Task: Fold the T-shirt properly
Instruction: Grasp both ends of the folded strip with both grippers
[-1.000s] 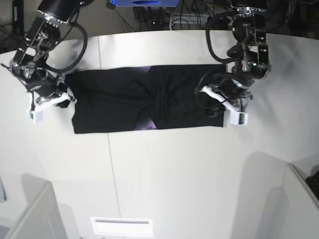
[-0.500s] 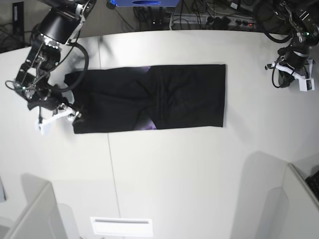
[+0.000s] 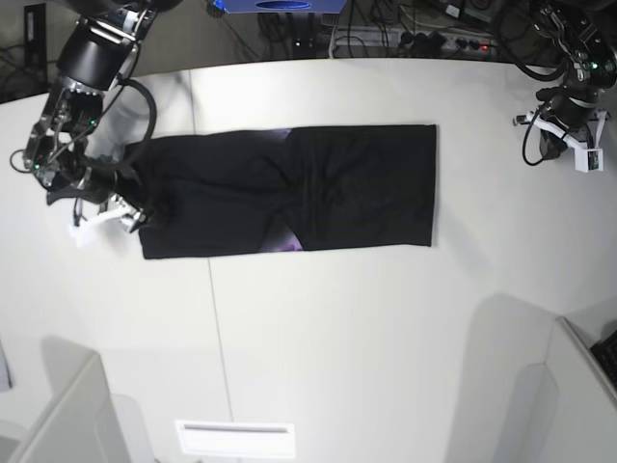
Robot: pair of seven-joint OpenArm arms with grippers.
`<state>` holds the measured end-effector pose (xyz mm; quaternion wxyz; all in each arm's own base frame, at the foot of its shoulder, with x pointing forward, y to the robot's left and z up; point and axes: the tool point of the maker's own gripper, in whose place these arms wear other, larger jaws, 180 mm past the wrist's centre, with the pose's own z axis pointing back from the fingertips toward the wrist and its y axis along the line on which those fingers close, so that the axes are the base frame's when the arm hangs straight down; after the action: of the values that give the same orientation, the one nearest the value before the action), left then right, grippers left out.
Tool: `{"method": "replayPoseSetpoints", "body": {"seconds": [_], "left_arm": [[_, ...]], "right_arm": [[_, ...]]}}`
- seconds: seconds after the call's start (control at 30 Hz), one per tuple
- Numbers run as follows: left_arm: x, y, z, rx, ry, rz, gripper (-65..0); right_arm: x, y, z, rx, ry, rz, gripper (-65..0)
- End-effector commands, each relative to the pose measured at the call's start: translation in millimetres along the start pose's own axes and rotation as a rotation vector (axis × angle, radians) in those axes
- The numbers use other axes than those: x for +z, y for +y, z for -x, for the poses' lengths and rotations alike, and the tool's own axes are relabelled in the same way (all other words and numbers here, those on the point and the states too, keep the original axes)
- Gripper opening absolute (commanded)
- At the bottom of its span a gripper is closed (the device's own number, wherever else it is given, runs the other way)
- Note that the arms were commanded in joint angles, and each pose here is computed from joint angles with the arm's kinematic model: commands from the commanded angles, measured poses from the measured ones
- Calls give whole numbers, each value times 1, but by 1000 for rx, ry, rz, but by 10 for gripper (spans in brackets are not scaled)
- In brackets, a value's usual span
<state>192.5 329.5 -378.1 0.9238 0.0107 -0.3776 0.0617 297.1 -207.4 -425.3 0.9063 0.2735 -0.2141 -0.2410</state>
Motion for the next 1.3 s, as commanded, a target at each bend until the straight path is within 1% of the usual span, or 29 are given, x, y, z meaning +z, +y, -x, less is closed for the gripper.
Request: {"method": "replayPoseSetpoints", "body": {"seconds": [0.0,0.1,0.17,0.23,0.37,0.5,0.6,0.67,0.7,0.77,0.9,1.0,1.07,1.1,1.2,1.27], "left_arm": [[0,-5,-13,-20,-43,20,-650],[-5,-19,-12,-37,-32,56,-650],[-8,-25,-11,-43,-29,73,-650],[-12,-34,-16,-51,-37,95,-650],[-22,-49,-21,-51,-39,129,-650],[-32,-67,-27,-49,-41,163,-650],[-42,-77,-28,-39,-31,187,-650],[-50,-79,-25,-13,-14,191,-650],[-56,-82,-22,1,-2,197,-650],[-64,-88,-17,15,21,214,-650],[-81,-105,-7,37,65,266,-650],[-84,-117,-7,48,63,284,-650],[-84,-120,-7,52,64,289,-650],[-84,-121,-6,53,64,291,-650],[-85,-124,-4,51,71,299,-650],[-86,-133,-1,31,84,320,-650]], "right_arm": [[1,-2,-4,8,4,8,-143],[0,-3,1,12,21,7,-143],[1,-3,9,55,37,0,-144],[-1,5,18,91,59,-20,-146],[-7,14,32,126,92,-23,-147],[-15,16,42,144,136,-24,-149],[-16,18,44,145,140,-28,-149],[-16,18,44,147,141,-27,-152],[-16,18,44,147,141,-27,-168],[-16,17,43,148,138,-25,-236],[-18,19,29,162,61,-25,-429],[-22,19,23,242,35,12,-521],[-27,25,23,294,32,19,-600],[-29,29,24,313,30,15,-650],[-33,36,26,331,27,7,-650],[-34,37,29,335,33,4,-650]]}}
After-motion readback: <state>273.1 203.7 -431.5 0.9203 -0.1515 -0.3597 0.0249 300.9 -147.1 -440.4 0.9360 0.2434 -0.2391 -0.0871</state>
